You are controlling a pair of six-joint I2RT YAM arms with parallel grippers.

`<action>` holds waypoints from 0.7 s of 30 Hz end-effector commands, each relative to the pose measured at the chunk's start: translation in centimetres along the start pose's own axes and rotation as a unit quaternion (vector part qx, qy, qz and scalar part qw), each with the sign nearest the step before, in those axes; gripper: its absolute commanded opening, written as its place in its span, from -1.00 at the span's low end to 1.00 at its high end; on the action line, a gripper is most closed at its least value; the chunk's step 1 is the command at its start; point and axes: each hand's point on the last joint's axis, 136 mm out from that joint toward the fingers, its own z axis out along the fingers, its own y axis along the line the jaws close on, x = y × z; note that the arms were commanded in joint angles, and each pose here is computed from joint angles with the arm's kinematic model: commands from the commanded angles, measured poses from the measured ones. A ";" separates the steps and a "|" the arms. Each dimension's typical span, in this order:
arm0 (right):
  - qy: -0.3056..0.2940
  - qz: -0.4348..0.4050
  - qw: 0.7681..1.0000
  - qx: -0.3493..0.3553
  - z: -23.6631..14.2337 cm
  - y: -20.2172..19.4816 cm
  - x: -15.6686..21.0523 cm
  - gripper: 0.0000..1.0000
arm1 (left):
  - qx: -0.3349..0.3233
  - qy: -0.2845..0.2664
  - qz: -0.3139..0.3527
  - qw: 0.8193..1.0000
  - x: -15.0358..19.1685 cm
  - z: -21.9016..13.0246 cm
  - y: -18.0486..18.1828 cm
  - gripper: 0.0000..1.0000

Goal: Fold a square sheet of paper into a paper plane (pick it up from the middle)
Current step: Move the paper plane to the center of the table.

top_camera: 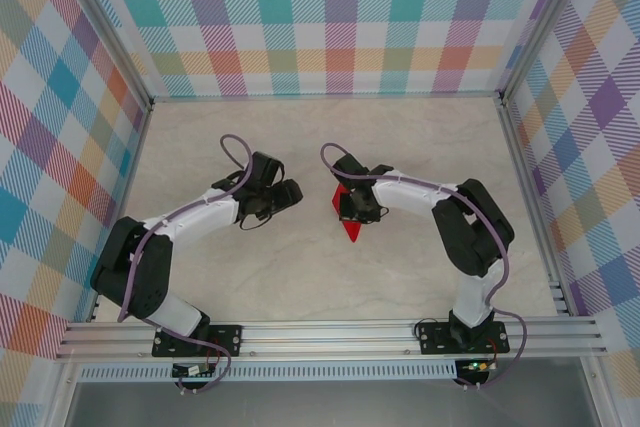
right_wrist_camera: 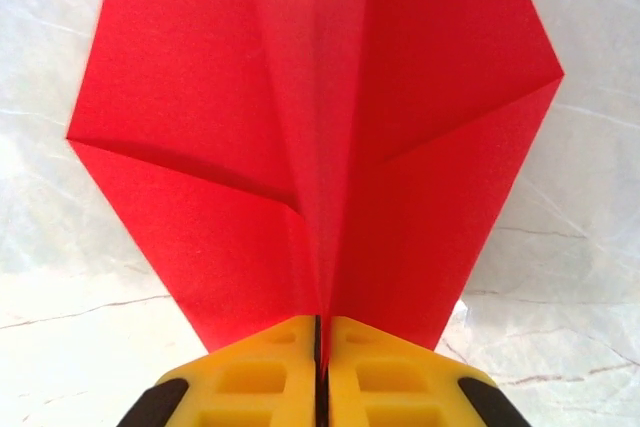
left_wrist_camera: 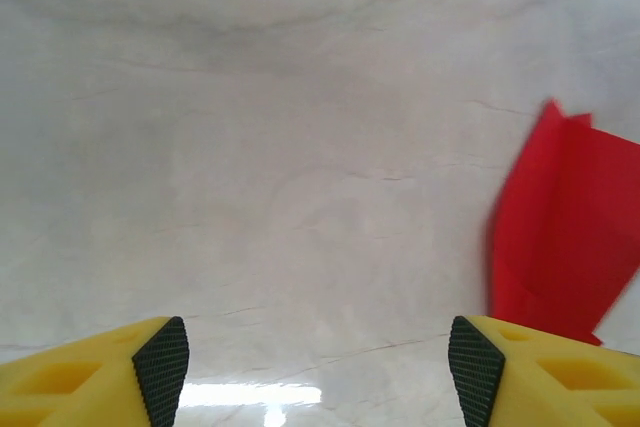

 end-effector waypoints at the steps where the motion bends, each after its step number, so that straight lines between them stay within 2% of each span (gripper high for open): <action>1: 0.013 0.002 1.000 0.010 0.3 0.1 0.3 -0.78 | -0.036 -0.002 -0.010 0.999 0.5 -0.4 2.4 0.50; 8: 0.025 0.008 0.999 0.023 1.3 -0.2 0.6 -0.67 | -0.040 0.008 -0.028 0.999 0.7 -0.3 3.4 0.58; 13: 0.017 0.008 1.000 0.024 1.0 -0.1 0.1 -0.75 | -0.044 0.009 -0.032 0.998 0.6 -0.6 3.8 0.62; 21: -0.027 -0.015 1.000 0.000 -1.0 2.4 -3.7 -0.80 | -0.054 0.004 -0.015 0.998 0.1 -1.4 4.7 0.78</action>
